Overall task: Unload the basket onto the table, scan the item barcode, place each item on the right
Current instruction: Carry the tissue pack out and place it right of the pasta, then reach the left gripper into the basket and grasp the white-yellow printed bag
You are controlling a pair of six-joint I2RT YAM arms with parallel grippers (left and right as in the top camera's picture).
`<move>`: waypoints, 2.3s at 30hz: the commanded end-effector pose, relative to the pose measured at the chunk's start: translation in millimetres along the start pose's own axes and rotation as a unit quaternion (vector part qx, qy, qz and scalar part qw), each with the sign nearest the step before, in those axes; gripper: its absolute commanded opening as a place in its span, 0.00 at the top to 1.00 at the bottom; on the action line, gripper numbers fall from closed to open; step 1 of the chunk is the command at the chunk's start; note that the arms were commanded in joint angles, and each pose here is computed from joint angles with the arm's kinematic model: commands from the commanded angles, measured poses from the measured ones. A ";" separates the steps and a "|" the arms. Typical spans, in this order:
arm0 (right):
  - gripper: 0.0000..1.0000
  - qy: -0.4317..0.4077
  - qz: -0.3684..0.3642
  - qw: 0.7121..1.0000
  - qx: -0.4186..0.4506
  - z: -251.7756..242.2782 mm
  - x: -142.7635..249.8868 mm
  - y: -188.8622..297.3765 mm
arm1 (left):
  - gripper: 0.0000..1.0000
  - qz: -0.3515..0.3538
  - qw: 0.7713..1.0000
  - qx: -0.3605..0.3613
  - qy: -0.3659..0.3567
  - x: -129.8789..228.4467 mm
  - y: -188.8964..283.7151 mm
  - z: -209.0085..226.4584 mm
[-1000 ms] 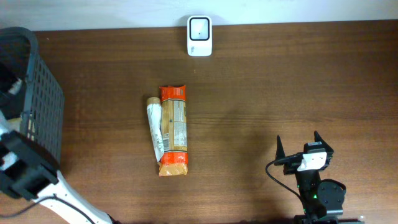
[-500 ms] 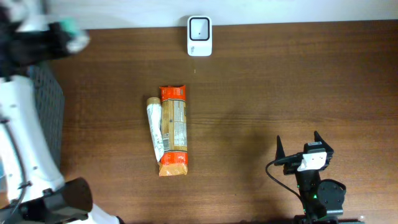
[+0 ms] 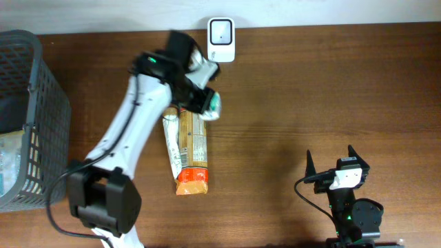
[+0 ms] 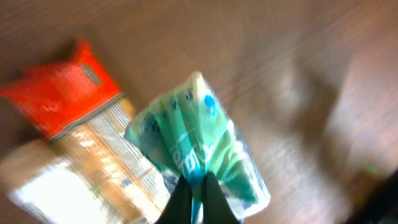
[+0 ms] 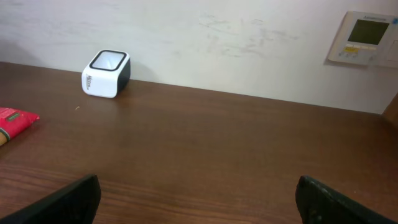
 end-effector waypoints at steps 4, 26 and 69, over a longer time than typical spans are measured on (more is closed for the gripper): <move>0.01 0.002 0.002 1.000 0.000 0.4 2.9 -0.4 | 1.00 0.044 0.999 0.001 -0.003 40.1 -75.4 -12.0; 0.01 0.002 0.002 1.000 0.000 0.5 2.9 -0.4 | 0.03 -0.176 0.979 -0.093 0.046 -56.2 77.5 21.5; 0.01 0.002 0.002 1.000 0.000 0.5 2.9 -0.4 | 0.00 -0.207 0.792 -0.421 0.391 176.7 202.3 414.4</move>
Point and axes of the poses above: each gripper's point midway between its finger pads, its own y axis back along the fingers, its own z axis along the line the jaws close on, x = y × z, the point moved 5 cm from there along y, back along the fingers, and after that the axes turned 14 degrees about y, right-handed, at the moved point
